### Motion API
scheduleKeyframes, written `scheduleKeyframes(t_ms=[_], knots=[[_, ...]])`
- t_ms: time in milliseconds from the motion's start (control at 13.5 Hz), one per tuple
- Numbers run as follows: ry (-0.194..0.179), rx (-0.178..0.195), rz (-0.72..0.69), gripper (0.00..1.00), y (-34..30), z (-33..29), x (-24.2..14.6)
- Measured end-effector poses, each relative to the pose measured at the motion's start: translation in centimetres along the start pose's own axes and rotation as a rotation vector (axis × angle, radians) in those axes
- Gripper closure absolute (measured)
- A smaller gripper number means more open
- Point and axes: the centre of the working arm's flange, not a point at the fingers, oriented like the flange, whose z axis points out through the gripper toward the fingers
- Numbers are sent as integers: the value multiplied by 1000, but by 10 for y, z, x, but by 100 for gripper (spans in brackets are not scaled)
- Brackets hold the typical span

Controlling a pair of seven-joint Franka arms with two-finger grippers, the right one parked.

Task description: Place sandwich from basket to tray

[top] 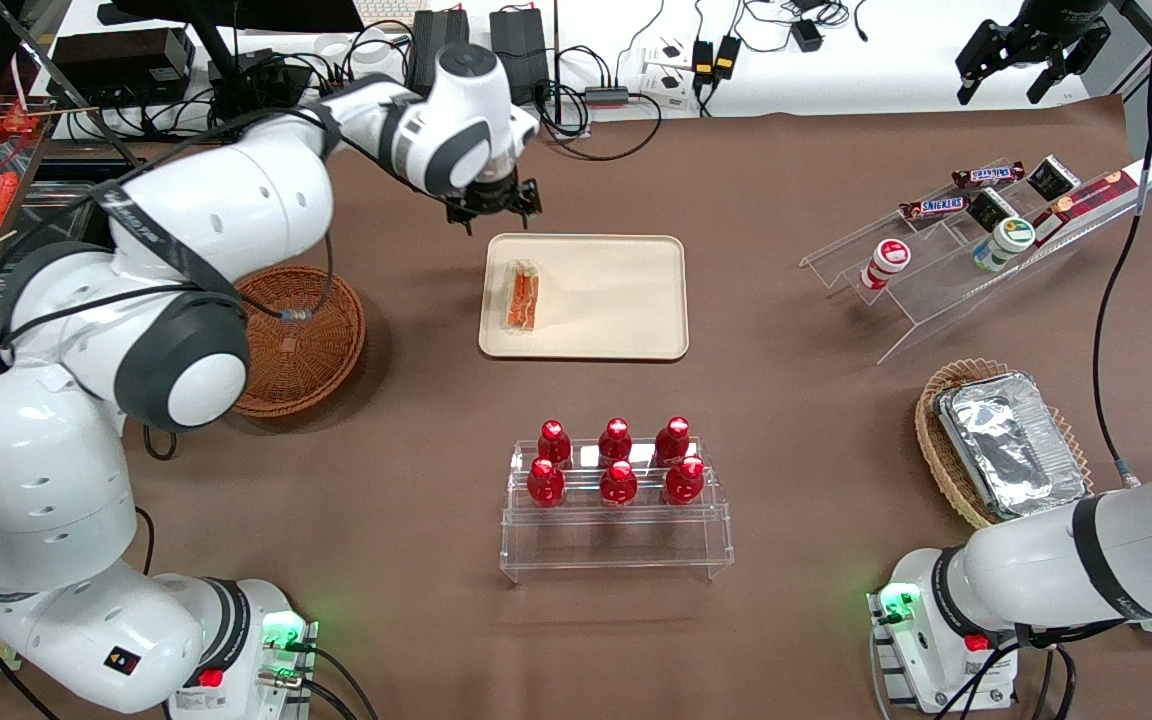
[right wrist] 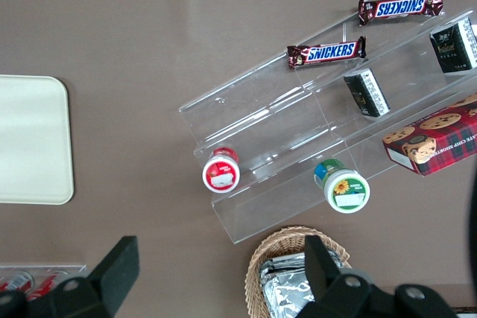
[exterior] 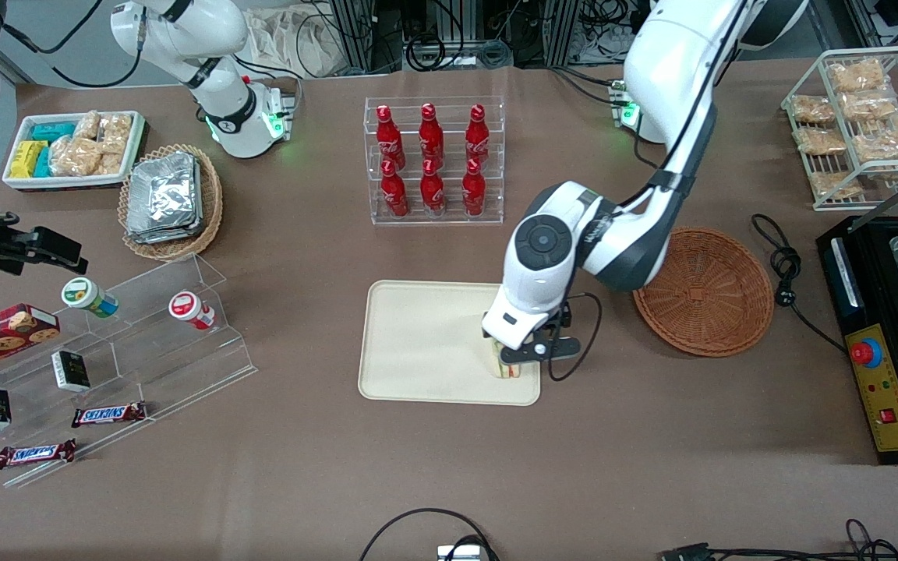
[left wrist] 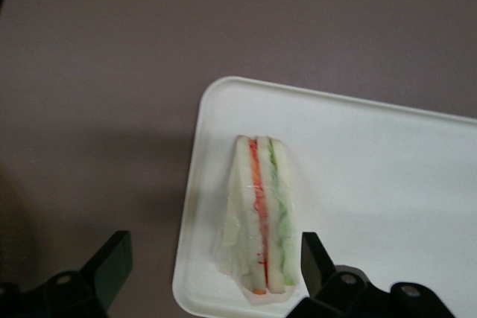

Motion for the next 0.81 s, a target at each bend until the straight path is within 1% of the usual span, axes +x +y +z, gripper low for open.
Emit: scheduleKeyframes(t_ms=[221,517,664,812], knots=[[-31,50,-96,0,-55,-40,26],[-29,97,-205,0,-132,-88,56],[-20,132,-245,0,-167,-100,69],[-33,147,-230,0,-199,-112,77]])
